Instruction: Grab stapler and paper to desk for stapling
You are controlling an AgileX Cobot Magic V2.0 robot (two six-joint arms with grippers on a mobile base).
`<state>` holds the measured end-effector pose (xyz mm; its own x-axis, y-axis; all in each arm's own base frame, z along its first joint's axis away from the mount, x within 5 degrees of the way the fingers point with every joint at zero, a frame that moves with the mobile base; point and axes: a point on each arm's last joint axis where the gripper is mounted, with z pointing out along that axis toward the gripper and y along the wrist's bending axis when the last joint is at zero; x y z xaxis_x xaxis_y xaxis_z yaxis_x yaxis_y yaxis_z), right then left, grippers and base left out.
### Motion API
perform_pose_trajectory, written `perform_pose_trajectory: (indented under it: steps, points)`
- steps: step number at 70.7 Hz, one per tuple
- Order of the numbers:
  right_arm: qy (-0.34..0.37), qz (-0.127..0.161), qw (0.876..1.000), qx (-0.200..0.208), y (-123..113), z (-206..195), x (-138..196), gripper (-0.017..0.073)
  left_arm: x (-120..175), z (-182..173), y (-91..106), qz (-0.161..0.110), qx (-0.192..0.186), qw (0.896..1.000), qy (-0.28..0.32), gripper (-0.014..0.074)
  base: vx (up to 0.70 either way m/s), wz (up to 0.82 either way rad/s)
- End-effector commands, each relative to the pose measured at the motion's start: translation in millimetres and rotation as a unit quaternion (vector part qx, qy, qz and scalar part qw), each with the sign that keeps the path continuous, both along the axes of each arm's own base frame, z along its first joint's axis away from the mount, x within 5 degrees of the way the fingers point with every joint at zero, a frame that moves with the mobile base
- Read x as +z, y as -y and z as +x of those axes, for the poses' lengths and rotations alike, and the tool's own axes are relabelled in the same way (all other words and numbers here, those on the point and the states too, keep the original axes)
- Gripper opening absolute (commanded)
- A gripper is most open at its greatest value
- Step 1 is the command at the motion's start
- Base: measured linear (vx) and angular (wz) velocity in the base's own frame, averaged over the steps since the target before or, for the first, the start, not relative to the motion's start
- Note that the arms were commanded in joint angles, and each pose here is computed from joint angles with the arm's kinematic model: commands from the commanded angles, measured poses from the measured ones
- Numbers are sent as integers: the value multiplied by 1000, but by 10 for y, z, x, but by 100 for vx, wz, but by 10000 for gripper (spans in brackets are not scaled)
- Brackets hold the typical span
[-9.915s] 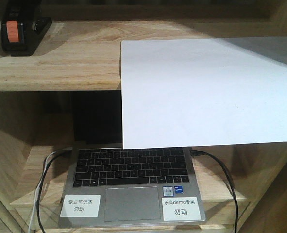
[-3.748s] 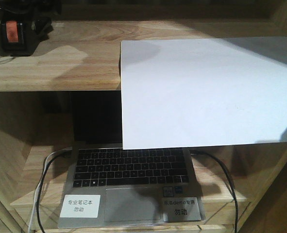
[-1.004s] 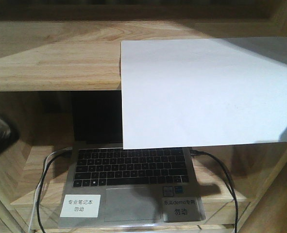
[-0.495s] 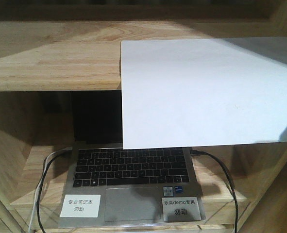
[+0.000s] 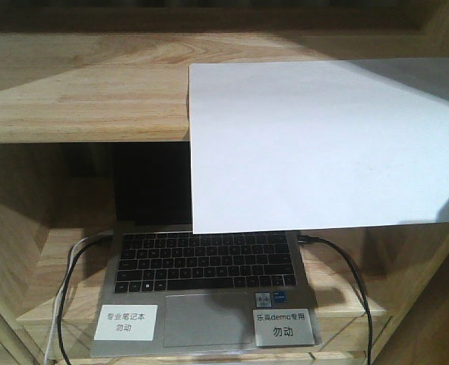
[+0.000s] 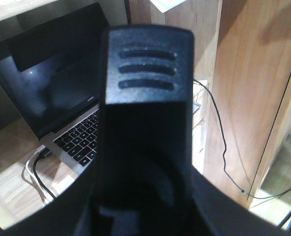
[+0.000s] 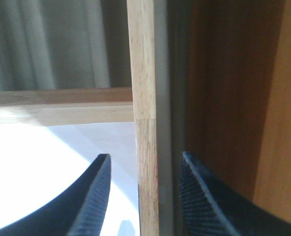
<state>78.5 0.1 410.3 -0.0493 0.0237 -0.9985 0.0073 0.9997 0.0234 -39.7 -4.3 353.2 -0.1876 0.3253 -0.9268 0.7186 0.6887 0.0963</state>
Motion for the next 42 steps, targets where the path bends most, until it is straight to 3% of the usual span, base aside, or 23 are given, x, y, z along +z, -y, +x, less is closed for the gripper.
perform_pose_trajectory:
  steps: [1,42]
  points:
    - [46,-2,999,-5,8,0,153,309,157,31,27,-45,0,998,37,-8,0,0]
    - [46,-2,999,-5,8,0,153,309,156,31,27,-45,0,998,37,-7,0,0]
